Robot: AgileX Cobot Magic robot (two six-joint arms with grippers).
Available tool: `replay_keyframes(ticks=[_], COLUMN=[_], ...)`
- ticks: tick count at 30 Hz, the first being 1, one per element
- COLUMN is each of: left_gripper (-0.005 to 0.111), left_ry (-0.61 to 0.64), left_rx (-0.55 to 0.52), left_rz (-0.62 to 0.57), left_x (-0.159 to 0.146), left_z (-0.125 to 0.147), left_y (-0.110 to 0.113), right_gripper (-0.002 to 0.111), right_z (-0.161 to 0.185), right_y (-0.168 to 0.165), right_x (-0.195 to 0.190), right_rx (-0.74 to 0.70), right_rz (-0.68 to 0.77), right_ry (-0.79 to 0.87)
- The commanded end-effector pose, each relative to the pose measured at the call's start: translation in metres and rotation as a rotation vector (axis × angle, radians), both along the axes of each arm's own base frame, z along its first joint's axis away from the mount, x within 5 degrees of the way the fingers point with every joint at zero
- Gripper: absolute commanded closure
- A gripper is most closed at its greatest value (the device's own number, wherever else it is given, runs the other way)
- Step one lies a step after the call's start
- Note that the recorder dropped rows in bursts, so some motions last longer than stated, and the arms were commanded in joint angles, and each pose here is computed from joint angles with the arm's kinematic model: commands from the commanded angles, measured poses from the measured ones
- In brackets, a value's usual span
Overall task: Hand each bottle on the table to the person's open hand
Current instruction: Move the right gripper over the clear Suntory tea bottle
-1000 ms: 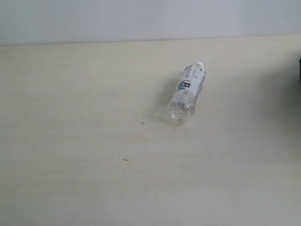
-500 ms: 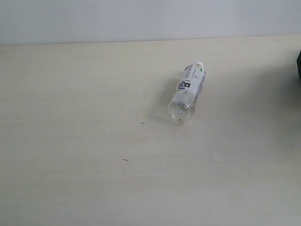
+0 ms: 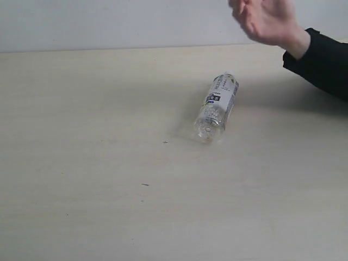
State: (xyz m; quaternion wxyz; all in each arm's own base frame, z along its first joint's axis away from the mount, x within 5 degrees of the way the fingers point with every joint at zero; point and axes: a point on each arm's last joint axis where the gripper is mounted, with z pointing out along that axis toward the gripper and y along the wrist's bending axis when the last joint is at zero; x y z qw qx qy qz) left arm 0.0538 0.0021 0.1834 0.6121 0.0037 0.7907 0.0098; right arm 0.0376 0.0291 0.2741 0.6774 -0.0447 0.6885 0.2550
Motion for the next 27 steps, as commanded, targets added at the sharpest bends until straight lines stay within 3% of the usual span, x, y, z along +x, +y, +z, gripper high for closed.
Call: replay_keyframes(ticks=[1,10,19,24,27], left_gripper=[0.104,0.104,0.104,0.104,0.104], left_ry=[-0.009,-0.009,-0.009,-0.009,-0.009], left_rx=[0.0,0.0,0.0,0.0,0.0], left_rz=[-0.001,-0.001,-0.001,-0.001,-0.001], left_x=[0.0,0.0,0.0,0.0,0.0], left_z=[0.0,0.0,0.0,0.0,0.0], left_y=[0.0,0.0,0.0,0.0,0.0], right_gripper=[0.108,0.106,0.089,0.068,0.063], right_z=[-0.004,-0.016,-0.009,-0.022,-0.033], right_y=[0.002,0.017,0.045,0.054,0.057], right_x=[0.006,0.063,0.161,0.207,0.223], right_rx=[0.009,0.018,-0.092,-0.187,-0.193], right_rz=[0.008,0.047,0.171,0.199,0.201], right_ry=[0.058,0.442,0.716,0.811,0.855])
